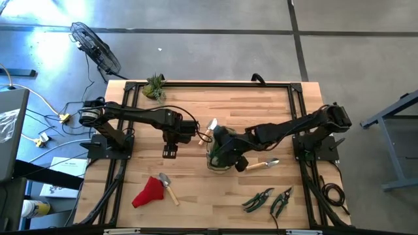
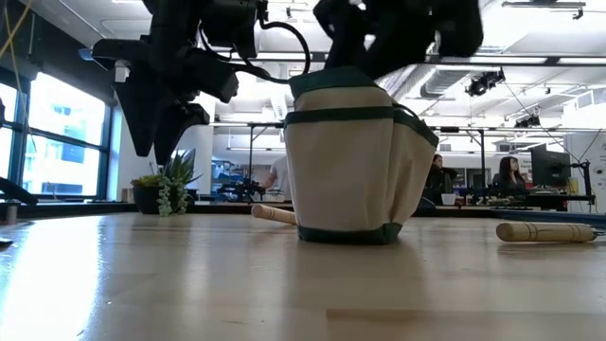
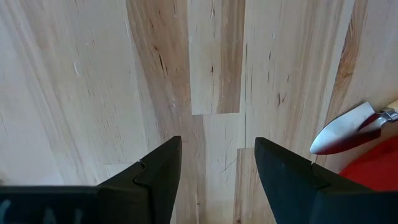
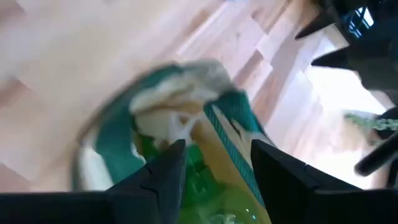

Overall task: Pick & Place Garden tools in Gardening bag
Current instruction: Put the green spray bottle into the light brown gardening bag

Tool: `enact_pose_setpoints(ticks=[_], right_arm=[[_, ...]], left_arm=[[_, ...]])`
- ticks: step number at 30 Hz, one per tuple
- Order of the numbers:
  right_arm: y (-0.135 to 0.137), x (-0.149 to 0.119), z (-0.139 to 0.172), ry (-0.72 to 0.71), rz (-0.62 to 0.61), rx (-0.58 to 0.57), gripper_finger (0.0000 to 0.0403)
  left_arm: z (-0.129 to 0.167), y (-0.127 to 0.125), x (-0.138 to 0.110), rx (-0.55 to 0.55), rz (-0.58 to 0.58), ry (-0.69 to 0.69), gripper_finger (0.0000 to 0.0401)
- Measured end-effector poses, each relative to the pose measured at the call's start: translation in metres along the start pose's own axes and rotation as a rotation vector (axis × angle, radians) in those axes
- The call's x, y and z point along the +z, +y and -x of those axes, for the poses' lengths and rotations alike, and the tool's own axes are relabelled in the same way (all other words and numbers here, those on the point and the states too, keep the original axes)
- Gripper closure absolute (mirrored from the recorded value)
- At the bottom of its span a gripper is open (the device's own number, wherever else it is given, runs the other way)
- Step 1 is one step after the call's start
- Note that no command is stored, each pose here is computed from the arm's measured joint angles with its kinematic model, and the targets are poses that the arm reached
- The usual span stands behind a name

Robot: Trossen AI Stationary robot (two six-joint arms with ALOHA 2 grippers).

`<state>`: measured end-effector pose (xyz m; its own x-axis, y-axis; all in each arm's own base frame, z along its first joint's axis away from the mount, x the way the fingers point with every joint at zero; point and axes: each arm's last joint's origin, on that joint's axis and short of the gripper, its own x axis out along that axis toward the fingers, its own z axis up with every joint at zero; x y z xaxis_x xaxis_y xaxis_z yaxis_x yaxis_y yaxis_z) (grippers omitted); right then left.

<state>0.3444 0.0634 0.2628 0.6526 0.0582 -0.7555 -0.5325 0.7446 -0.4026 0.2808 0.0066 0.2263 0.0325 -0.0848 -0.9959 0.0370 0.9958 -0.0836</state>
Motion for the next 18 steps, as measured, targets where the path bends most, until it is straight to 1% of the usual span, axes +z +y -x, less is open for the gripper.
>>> enact_pose_setpoints(ticks=[6,11,14,18], right_arm=[[-0.008,0.013,0.016,-0.031,-0.197,0.066,0.0231],[-0.008,0.011,0.03,0.013,-0.347,0.082,0.0231],[-0.01,0.005,0.038,0.065,-0.455,0.062,0.0231],[-0.017,-0.006,0.038,0.147,-0.63,-0.024,0.0231]], left_arm=[[0.0,0.0,0.0,0.0,0.0,0.0,0.0205],[0.0,0.0,0.0,0.0,0.0,0.0,0.0205],[0.0,0.0,0.0,0.0,0.0,0.0,0.0205],[0.0,0.0,0.0,0.0,0.0,-0.001,0.0205]])
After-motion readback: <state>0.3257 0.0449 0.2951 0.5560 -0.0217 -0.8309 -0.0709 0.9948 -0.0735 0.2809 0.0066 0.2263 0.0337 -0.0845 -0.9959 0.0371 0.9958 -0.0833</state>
